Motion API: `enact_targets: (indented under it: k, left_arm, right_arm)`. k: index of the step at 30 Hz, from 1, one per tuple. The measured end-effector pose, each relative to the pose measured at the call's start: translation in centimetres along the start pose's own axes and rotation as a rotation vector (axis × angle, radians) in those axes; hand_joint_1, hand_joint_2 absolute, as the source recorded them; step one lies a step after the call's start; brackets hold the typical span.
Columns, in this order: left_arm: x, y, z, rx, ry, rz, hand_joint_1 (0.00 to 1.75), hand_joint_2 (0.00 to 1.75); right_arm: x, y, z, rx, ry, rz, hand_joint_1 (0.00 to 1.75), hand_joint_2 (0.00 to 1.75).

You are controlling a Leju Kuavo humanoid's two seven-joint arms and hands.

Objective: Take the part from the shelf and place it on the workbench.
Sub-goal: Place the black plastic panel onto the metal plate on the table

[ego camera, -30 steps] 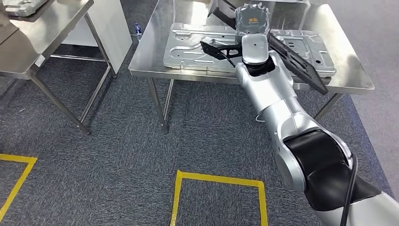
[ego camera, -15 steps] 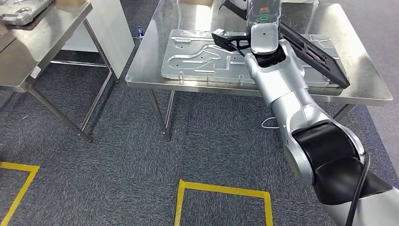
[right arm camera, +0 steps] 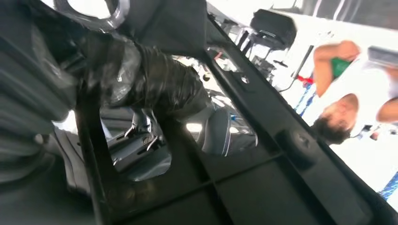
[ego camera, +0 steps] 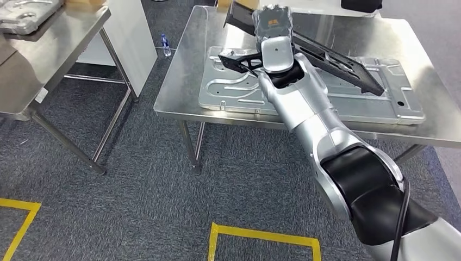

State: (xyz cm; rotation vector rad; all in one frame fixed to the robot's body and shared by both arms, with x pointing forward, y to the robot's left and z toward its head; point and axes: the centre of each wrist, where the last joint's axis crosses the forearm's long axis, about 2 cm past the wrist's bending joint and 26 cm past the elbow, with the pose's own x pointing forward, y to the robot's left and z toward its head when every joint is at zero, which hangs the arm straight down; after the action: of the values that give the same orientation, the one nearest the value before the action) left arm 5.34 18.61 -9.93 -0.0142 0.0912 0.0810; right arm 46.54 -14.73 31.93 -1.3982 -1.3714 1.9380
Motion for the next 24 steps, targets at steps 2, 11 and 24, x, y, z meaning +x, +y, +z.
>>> enact_targets:
  k: [2,11,24]
  left_arm:
    - [0.0,0.0,0.0,-0.002,-0.001,0.001,0.00,1.75]
    - [-0.1,-0.1,0.0,-0.007,-0.001,-0.012,0.00,1.75]
    - [0.0,0.3,-0.1,0.002,0.007,-0.023,0.00,1.75]
  right_arm:
    - [0.0,1.0,0.3,0.031,-0.010,0.000,1.75,1.75]
    - [-1.3,2.6,1.1,0.072,0.001,0.018,1.75,1.75]
    - [-1.0,4.6,1.4,0.112,0.013,0.006,1.75,1.75]
